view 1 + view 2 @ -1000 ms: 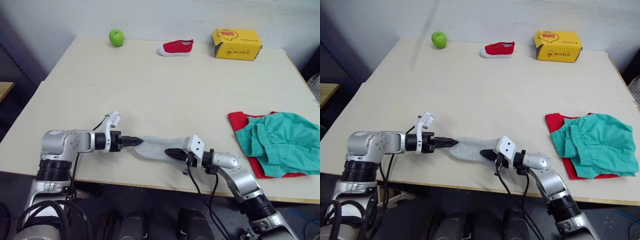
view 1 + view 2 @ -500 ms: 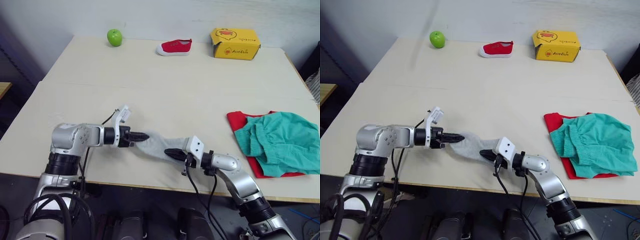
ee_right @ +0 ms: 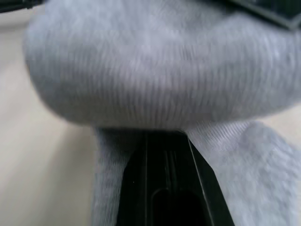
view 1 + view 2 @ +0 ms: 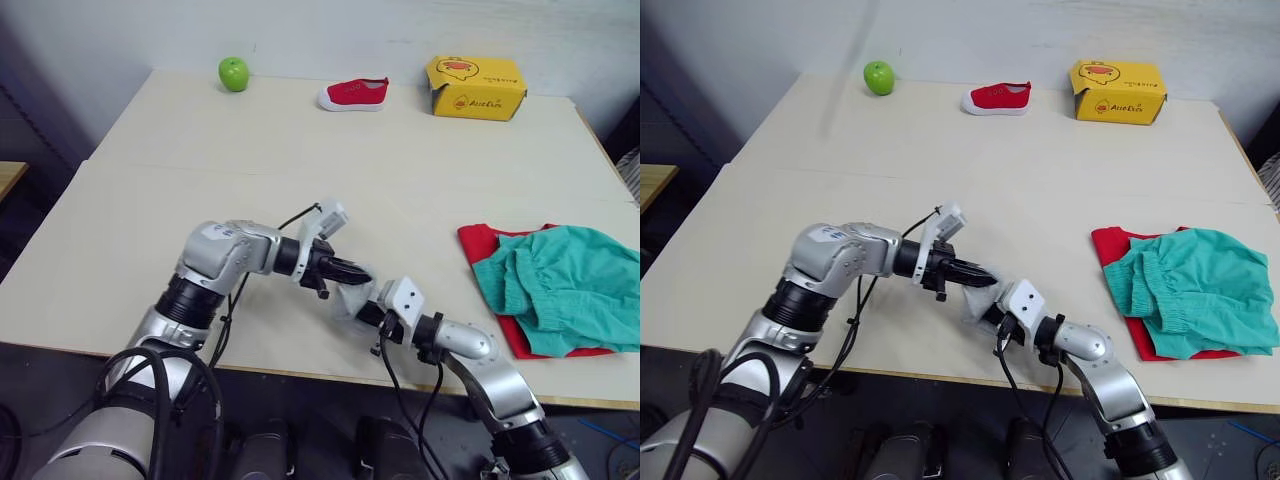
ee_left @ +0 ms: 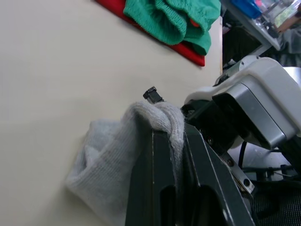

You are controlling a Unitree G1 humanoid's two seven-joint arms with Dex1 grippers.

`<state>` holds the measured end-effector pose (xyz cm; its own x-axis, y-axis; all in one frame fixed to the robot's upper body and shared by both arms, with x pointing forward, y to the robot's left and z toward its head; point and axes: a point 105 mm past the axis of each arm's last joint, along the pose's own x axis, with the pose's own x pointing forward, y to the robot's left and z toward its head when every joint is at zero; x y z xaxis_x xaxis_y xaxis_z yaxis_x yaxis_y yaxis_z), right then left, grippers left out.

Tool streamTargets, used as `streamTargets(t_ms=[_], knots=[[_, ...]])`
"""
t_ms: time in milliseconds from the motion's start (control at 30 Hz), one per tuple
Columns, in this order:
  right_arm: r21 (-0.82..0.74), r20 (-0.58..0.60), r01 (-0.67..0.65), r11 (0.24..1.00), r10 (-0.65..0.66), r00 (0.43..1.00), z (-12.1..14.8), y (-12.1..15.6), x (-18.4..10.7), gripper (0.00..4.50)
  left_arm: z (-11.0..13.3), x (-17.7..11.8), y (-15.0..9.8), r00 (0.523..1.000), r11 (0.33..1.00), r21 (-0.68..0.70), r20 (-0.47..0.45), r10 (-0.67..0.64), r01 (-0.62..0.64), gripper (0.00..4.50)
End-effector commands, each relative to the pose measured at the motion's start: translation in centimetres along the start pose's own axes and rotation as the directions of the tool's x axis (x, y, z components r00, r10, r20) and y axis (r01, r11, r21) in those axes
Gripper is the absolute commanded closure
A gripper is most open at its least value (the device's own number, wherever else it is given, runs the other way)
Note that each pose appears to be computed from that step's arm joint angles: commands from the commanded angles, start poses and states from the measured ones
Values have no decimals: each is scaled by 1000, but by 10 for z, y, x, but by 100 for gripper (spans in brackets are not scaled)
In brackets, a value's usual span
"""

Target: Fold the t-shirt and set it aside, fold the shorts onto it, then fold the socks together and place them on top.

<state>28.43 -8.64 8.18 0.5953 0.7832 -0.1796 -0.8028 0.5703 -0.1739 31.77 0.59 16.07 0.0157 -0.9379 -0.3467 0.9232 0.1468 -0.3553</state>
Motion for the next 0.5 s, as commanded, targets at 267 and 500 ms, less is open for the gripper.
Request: streamTargets(t_ms=[267, 500], knots=[[92, -50, 144, 985, -139, 989, -12, 4, -35, 450, -19, 27, 2, 995, 964, 253, 43, -94, 80, 449], [98, -79, 224, 970, -217, 973, -14, 0, -64, 450, -14, 27, -5, 963, 924, 355, 165, -213, 143, 205]])
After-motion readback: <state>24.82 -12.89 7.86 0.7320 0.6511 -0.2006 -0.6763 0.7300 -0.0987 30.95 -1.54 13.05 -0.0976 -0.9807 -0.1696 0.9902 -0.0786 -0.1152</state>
